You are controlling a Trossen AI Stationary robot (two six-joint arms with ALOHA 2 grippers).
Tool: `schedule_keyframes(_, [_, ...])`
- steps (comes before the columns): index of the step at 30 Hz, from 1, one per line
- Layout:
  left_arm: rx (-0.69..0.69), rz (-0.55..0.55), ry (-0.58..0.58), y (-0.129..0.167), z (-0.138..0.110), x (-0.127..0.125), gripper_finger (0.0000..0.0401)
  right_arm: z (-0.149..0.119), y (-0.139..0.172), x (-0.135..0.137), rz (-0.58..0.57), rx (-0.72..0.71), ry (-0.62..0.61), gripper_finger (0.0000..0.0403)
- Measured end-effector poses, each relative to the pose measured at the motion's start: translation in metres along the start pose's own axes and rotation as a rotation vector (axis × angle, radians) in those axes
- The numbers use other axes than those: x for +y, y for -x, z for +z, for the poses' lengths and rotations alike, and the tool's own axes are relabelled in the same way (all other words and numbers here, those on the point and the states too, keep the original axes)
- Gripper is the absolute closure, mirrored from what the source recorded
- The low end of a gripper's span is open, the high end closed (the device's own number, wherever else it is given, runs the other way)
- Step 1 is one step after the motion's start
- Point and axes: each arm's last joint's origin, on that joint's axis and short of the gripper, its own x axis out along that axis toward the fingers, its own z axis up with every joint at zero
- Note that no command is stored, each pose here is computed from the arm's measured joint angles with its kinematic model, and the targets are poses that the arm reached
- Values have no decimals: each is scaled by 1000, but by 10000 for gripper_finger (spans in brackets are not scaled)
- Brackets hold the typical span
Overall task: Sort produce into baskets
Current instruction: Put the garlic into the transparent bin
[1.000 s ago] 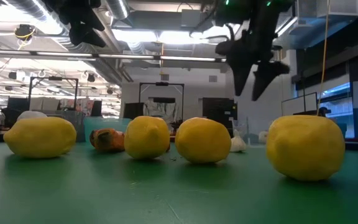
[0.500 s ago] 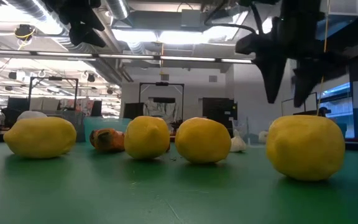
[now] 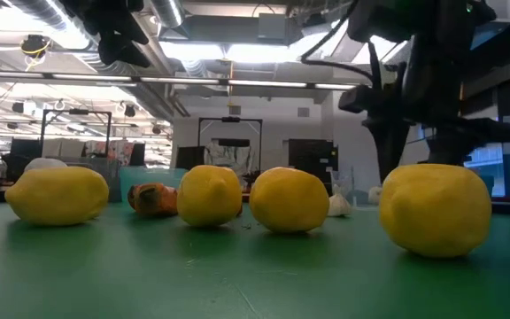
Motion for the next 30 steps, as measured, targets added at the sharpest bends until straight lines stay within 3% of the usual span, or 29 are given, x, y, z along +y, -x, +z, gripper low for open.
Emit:
schedule_keyframes(7, [0,0,-2,0,0,0,134,0,-9,-9,-37,-16,6,162])
schedule_keyframes(17, [-3,0,-3,0,0,0,134,-5,-34,-1,-81,7,44,165])
schedule_keyframes(27, [-2,0,-13,0,0,0,134,-4,-30,-1,-130,5,54,274])
schedule_keyframes(30, [-2,0,-14,0,0,0,134,-5,-30,0,-125,7,54,284])
